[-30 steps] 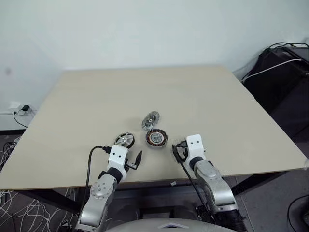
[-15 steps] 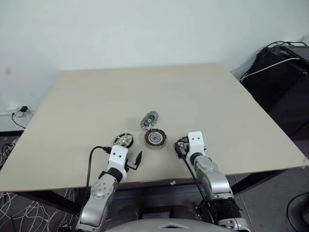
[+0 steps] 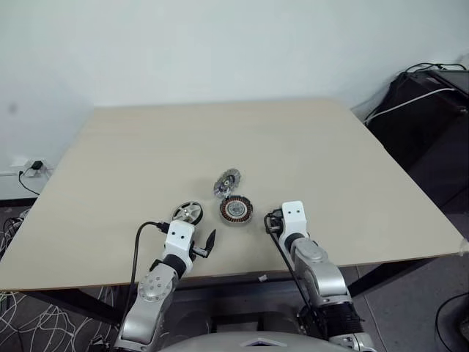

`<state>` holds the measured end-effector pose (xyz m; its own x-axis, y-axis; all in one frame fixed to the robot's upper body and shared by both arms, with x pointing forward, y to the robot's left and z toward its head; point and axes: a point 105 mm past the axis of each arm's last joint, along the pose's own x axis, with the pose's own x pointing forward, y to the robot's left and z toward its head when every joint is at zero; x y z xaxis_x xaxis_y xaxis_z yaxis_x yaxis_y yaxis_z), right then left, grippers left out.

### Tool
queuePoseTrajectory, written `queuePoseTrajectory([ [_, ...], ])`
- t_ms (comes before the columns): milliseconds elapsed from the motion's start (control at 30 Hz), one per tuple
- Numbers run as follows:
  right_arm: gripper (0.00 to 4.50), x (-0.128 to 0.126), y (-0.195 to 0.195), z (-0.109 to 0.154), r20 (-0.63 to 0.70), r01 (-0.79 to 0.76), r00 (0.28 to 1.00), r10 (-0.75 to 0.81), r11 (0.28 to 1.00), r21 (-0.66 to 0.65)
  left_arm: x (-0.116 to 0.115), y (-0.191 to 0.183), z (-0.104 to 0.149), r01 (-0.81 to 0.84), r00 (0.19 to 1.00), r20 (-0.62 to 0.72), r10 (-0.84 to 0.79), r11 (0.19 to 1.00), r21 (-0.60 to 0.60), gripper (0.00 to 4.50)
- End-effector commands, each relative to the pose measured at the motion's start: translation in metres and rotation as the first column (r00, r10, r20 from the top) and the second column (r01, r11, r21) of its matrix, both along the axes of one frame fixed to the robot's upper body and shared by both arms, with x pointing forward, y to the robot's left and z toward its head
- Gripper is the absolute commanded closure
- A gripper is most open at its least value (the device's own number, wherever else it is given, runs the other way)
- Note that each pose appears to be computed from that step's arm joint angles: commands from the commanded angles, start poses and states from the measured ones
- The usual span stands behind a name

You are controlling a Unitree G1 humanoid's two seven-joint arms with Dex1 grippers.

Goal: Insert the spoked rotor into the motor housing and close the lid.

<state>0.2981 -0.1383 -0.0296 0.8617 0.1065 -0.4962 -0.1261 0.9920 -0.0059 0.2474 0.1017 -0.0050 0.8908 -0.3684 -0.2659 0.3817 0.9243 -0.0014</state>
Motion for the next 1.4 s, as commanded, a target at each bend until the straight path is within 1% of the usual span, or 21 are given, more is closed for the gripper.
queuePoseTrajectory([
  [33, 3.82, 0.006, 0.005, 0.021, 0.079, -0.016, 0.997, 0.016, 1.0, 0.0, 0.006, -0.003, 0.017, 0.012, 0.998, 0.062, -0.011, 1.0, -0.014, 0.0],
  [167, 3.82, 0.015, 0.017, 0.049, 0.163, -0.068, 0.984, 0.067, 0.998, -0.002, 0.007, -0.003, 0.017, 0.01, 0.998, 0.063, -0.008, 1.0, -0.018, 0.0],
  [233, 3.82, 0.02, 0.023, 0.059, 0.185, -0.093, 0.978, 0.093, 0.996, -0.006, 0.007, -0.004, 0.018, 0.009, 0.998, 0.064, -0.007, 1.0, -0.021, 0.0],
  [367, 3.82, 0.026, 0.041, 0.068, 0.199, -0.154, 0.968, 0.154, 0.988, -0.016, 0.008, -0.004, 0.017, 0.007, 0.998, 0.063, -0.005, 1.0, -0.026, 0.0],
  [567, 3.82, 0.035, 0.069, 0.064, 0.185, -0.244, 0.952, 0.246, 0.969, -0.035, 0.007, -0.003, 0.017, -0.008, 0.998, 0.062, 0.01, 0.999, -0.032, 0.0],
  [833, 3.82, 0.043, 0.09, 0.051, 0.146, -0.311, 0.938, 0.315, 0.949, -0.045, 0.006, 0.0, 0.017, -0.022, 0.998, 0.06, 0.023, 0.999, -0.031, 0.0],
  [967, 3.82, 0.04, 0.1, 0.047, 0.136, -0.344, 0.929, 0.345, 0.938, -0.033, 0.005, 0.001, 0.016, -0.025, 0.998, 0.059, 0.027, 0.999, -0.031, 0.0],
  [1067, 3.82, 0.032, 0.115, 0.045, 0.128, -0.407, 0.905, 0.406, 0.913, -0.021, 0.005, 0.001, 0.016, -0.027, 0.998, 0.058, 0.029, 0.999, -0.032, 0.0],
  [1400, 3.82, 0.033, 0.118, 0.043, 0.12, -0.417, 0.901, 0.418, 0.908, -0.028, 0.004, 0.001, 0.016, -0.028, 0.998, 0.055, 0.03, 0.999, -0.035, 0.0],
])
